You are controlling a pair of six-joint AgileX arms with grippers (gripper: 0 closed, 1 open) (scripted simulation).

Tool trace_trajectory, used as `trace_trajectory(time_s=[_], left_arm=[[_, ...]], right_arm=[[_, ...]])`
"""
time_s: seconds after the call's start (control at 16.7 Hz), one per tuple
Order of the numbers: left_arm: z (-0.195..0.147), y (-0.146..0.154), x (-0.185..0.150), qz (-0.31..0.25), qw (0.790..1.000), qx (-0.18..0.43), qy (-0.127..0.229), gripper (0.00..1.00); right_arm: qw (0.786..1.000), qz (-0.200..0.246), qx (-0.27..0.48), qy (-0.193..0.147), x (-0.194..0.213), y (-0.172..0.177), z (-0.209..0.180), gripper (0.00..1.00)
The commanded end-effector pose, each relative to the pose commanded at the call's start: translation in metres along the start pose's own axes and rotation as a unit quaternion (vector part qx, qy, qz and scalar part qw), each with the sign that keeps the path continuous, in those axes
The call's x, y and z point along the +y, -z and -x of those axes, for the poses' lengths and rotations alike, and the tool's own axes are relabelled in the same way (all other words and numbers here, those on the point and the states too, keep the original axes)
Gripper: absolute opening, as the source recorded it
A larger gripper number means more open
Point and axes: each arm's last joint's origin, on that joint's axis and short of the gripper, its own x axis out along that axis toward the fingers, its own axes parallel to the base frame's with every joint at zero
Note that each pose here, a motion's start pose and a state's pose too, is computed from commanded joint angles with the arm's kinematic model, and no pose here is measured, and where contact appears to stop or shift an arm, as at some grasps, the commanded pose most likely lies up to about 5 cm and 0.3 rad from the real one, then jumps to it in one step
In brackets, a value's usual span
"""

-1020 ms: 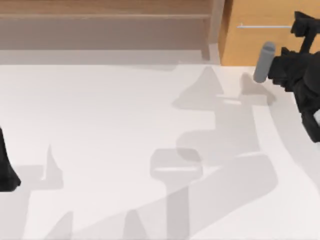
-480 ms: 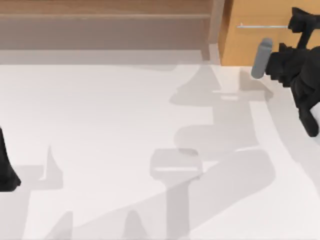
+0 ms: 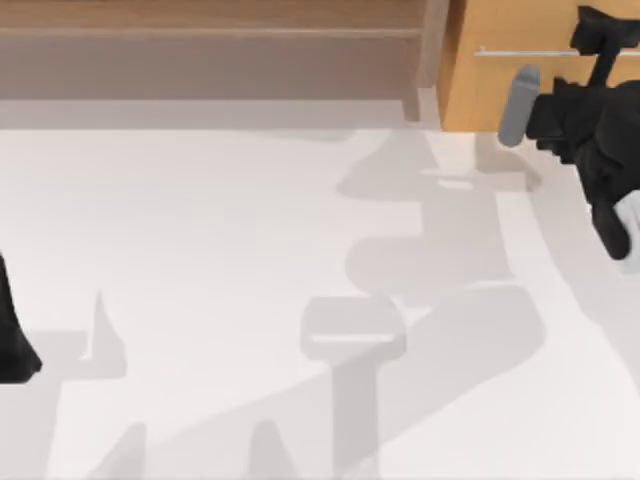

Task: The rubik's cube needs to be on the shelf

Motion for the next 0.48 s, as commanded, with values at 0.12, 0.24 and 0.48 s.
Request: trace_trajectory(time_s=[0.12, 0.24, 0.48], left_arm=[[0.0, 0.0, 0.0, 0.0, 1.0, 0.0, 0.0, 1.0], [0.0, 0.0, 0.0, 0.0, 1.0, 0.0, 0.0, 1.0], [0.0, 0.0, 0.0, 0.0, 1.0, 0.0, 0.0, 1.0]], right_arm=[[1.0, 0.0, 0.0, 0.0, 0.0, 0.0, 0.0, 0.85], [1.0, 0.0, 0.0, 0.0, 0.0, 0.0, 0.0, 0.7], [1.0, 0.0, 0.0, 0.0, 0.0, 0.0, 0.0, 0.4]])
